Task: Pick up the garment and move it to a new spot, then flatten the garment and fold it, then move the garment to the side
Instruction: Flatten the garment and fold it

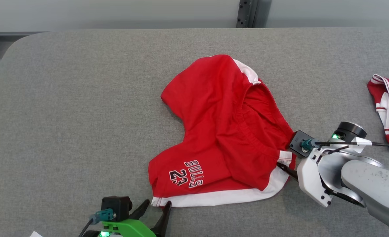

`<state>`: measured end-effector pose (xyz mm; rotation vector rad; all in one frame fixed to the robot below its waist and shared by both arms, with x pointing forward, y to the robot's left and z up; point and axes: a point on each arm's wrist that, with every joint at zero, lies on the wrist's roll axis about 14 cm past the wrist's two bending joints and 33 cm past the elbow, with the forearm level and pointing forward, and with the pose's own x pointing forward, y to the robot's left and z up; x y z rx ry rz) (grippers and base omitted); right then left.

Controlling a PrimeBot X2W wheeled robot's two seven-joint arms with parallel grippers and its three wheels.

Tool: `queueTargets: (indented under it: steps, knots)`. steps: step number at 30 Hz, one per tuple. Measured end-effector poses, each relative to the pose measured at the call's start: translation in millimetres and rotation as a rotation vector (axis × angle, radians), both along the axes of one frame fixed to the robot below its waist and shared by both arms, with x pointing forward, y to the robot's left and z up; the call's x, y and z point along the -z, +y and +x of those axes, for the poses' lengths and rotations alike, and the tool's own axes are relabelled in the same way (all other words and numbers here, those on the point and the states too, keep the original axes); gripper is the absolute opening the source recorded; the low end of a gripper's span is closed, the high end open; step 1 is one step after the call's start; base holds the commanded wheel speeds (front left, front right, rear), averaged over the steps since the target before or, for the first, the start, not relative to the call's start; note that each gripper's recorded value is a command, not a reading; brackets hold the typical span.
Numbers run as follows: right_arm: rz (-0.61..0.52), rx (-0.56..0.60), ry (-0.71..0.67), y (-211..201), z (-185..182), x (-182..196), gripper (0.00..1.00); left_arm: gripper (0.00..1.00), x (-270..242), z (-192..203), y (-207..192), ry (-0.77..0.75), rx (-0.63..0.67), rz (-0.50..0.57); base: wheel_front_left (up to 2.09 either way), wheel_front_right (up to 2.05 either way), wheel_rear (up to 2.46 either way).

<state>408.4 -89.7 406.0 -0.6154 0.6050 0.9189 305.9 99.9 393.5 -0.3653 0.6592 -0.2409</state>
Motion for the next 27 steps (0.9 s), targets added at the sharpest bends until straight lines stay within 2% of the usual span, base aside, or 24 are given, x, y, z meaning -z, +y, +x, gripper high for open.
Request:
queueTargets:
  steps: [7,8,9,10,11,12,13,14,18,21,23,27]
  knots:
    - [0.006,0.004,0.028,-4.2,-2.1,6.2,0.99,1.00,1.5,3.9,-4.7,0.006,0.018,-0.009,0.00,0.00,0.00]
    - [0.009,0.005,0.033,-4.2,-2.6,6.9,0.91,1.00,1.4,4.9,-5.5,0.005,0.021,-0.009,0.00,0.00,0.00]
    - [0.009,0.004,0.036,-4.3,-3.2,7.7,0.69,1.00,0.9,5.8,-6.4,0.001,0.024,-0.011,0.00,0.00,0.00]
    - [0.015,0.006,0.040,-3.8,-3.8,7.9,0.39,1.00,0.1,7.2,-6.8,-0.004,0.023,-0.014,0.00,0.00,0.00]
    - [0.020,0.008,0.046,-3.3,-4.5,8.3,0.25,0.77,0.1,7.9,-7.8,-0.003,0.026,-0.017,0.00,0.00,0.00]
    - [0.025,0.009,0.050,-3.0,-4.9,8.8,0.15,0.49,0.4,8.2,-8.3,-0.001,0.028,-0.019,0.00,0.00,0.00]
    - [0.030,0.013,0.059,-2.5,-5.8,9.7,0.00,0.31,0.1,8.7,-8.6,-0.001,0.024,-0.027,0.00,0.00,0.00]
    - [0.031,0.015,0.067,-2.3,-7.0,10.6,0.00,0.00,0.7,8.6,-9.7,0.002,0.029,-0.031,0.00,0.00,0.00]
    - [0.074,0.026,0.069,0.1,-8.9,4.4,0.00,0.00,-4.1,10.6,-13.9,-0.010,0.047,-0.046,0.00,0.00,0.00]
    - [0.170,0.081,0.014,-4.8,6.6,-20.5,0.00,0.00,-20.4,18.7,-14.4,-0.060,0.034,-0.082,0.00,0.00,0.00]
    - [0.271,0.145,-0.005,-9.8,14.2,-40.3,0.00,0.00,-35.4,24.1,-14.1,-0.102,0.024,-0.111,0.00,0.00,0.00]
    - [0.537,0.289,0.046,-18.0,5.4,-73.4,0.00,0.00,-70.2,30.8,-13.2,-0.188,0.032,-0.158,0.00,0.00,0.00]
